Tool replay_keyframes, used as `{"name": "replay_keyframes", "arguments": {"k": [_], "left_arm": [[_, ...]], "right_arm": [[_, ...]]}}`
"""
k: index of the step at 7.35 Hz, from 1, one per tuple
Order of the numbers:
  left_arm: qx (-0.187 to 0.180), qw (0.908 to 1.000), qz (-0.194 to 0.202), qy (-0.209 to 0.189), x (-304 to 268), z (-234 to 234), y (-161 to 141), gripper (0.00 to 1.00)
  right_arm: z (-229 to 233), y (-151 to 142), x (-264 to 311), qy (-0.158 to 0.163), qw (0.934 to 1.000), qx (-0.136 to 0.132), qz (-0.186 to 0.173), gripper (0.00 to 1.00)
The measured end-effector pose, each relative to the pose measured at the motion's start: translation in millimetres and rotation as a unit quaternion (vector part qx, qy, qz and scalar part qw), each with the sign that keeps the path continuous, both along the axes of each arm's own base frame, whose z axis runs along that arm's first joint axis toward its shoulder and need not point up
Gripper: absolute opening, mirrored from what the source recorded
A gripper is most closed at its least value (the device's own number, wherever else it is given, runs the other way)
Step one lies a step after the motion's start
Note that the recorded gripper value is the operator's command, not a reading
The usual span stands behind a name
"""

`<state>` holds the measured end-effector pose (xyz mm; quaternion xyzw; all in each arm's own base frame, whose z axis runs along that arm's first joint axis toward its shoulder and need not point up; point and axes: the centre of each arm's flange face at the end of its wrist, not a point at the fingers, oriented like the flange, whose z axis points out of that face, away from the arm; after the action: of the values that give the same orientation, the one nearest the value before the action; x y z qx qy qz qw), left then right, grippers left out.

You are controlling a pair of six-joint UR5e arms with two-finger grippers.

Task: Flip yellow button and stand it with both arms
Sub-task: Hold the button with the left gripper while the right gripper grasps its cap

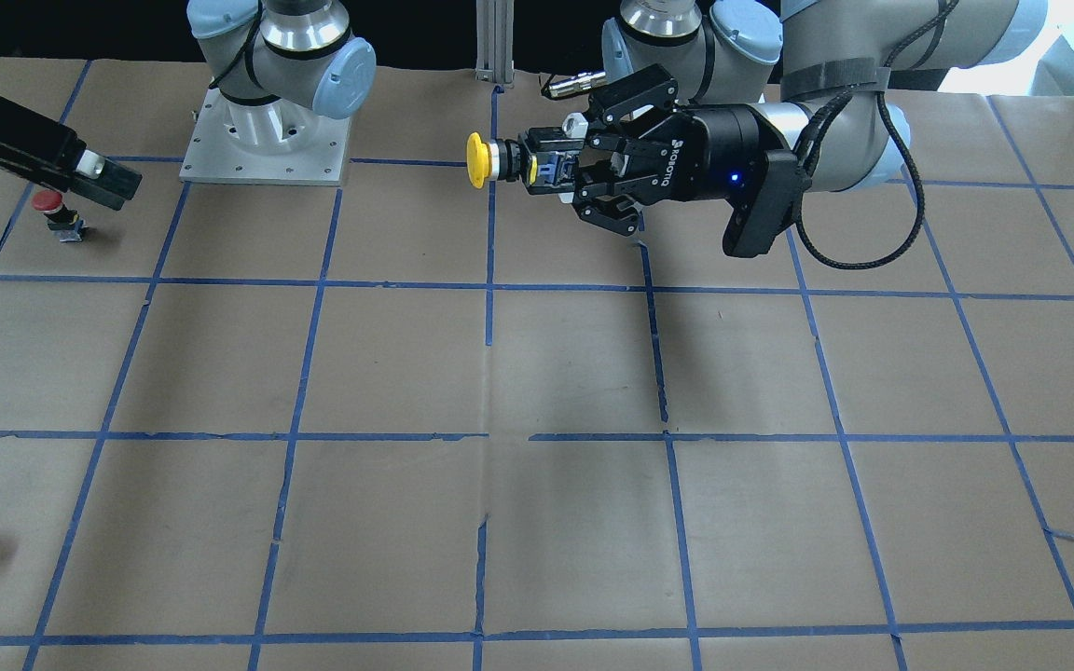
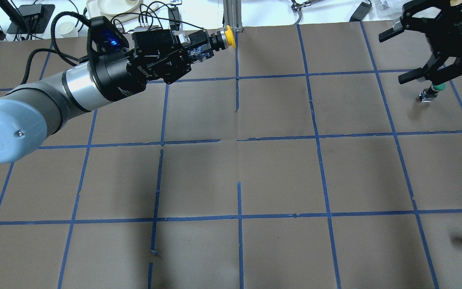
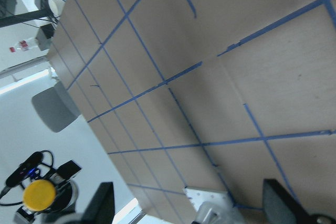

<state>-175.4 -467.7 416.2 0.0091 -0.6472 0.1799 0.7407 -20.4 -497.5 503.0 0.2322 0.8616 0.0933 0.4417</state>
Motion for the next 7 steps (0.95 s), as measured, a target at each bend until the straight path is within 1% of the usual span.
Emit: {"name": "replay_keyframes", "arguments": {"k": [1,3,4,5,6,7], "left_arm": [[0.002,0.9999,0.000,0.011,-7.0,0.2,0.2,0.03],[0.002,0.9997,0.004,0.026,-13.2,0.5,-1.3,0.03],[0.000,0.9997,0.002,0.026,-15.7,0.9,-0.8,0.03],[-0.001,0.9997,0.000,0.026,-17.6,0.6,-0.6,0.03],[-0.002,0.9996,-0.001,0.027,-18.6,0.7,-0.5,0.03],[-0.002,0.9996,-0.001,0.027,-19.3,0.5,-0.5,0.03]], "right_arm": [[4.6,-1.7,28.9,-0.052,0.9986,-0.002,-0.005,1.00],[16.6,-6.0,95.4,-0.129,0.9914,-0.021,0.006,1.00],[21.5,-5.2,117.7,-0.150,0.9883,-0.027,0.013,1.00],[26.2,-5.5,137.3,-0.163,0.9856,-0.041,0.024,1.00],[29.0,-8.9,155.4,-0.173,0.9824,-0.060,0.036,1.00],[27.0,-13.3,170.1,-0.178,0.9801,-0.073,0.049,0.98]]}}
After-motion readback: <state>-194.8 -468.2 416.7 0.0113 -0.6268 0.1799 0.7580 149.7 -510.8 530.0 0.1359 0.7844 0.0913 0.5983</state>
